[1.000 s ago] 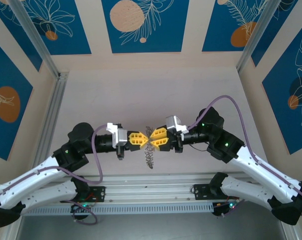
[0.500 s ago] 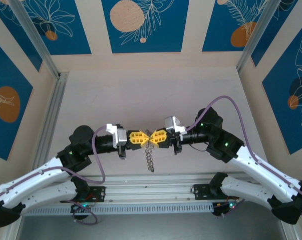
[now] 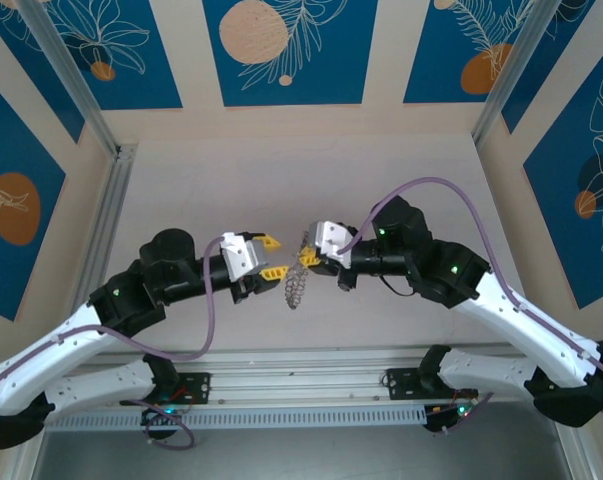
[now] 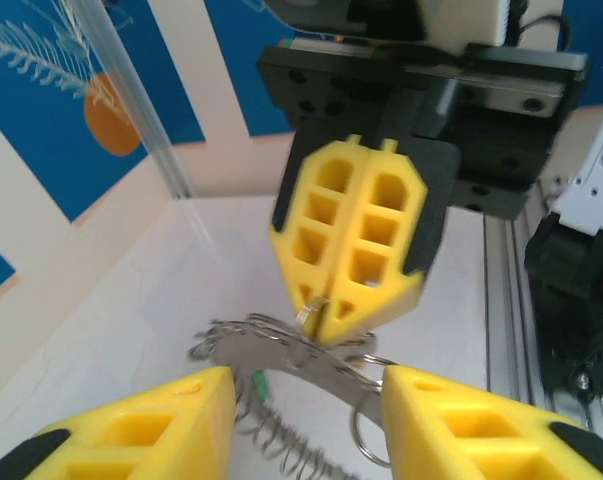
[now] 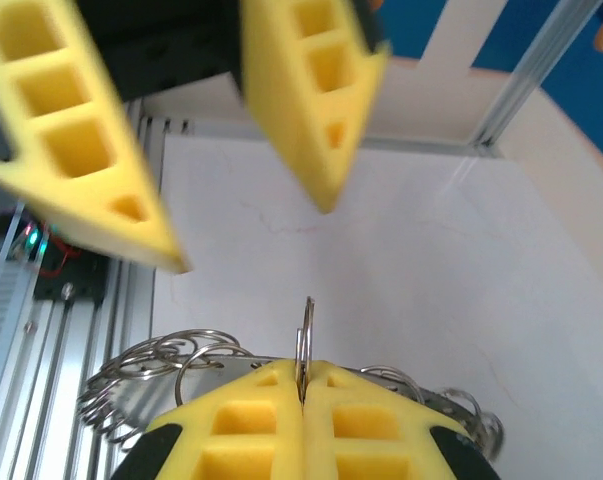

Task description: Put the keys on the keyring

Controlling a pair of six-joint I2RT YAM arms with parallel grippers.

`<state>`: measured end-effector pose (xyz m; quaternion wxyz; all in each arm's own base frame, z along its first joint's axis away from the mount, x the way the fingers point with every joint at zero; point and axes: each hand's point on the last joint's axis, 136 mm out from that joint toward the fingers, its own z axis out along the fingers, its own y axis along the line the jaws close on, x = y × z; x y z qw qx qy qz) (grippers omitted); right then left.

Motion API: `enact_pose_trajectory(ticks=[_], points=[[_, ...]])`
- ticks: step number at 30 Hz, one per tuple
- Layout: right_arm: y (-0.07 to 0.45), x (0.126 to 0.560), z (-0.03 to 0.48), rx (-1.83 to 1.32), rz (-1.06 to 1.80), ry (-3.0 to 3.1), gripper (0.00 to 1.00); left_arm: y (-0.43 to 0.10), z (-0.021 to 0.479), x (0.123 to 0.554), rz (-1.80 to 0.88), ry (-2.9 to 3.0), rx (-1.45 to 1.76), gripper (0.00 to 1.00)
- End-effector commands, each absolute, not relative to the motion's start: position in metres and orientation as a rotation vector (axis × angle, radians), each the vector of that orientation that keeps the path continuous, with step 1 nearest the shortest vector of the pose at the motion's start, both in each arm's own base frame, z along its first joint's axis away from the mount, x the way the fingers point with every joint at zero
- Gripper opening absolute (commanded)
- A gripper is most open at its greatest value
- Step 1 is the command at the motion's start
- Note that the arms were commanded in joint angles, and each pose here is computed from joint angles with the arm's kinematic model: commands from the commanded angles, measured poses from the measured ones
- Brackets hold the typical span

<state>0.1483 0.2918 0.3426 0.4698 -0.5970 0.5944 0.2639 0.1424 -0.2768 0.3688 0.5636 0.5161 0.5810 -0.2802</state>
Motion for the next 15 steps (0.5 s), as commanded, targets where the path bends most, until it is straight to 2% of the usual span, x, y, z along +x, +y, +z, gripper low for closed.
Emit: enact_pose_trajectory(ticks=[1, 10, 15], points=[[0.29, 0.139, 0.342, -1.581, 0.554, 1.44, 0.0, -0.271, 0.354, 0.14, -0.572, 1.424, 1.33, 0.41], [0.294, 0.117, 0.35, -1.633, 0.654, 1.39, 0.0, -0.285, 0.355, 0.125, -0.679, 1.409, 1.415, 0.3], [0.295, 0.114, 0.353, -1.649, 0.668, 1.372, 0.0, -0.287, 0.357, 0.117, -0.734, 1.401, 1.428, 0.3]])
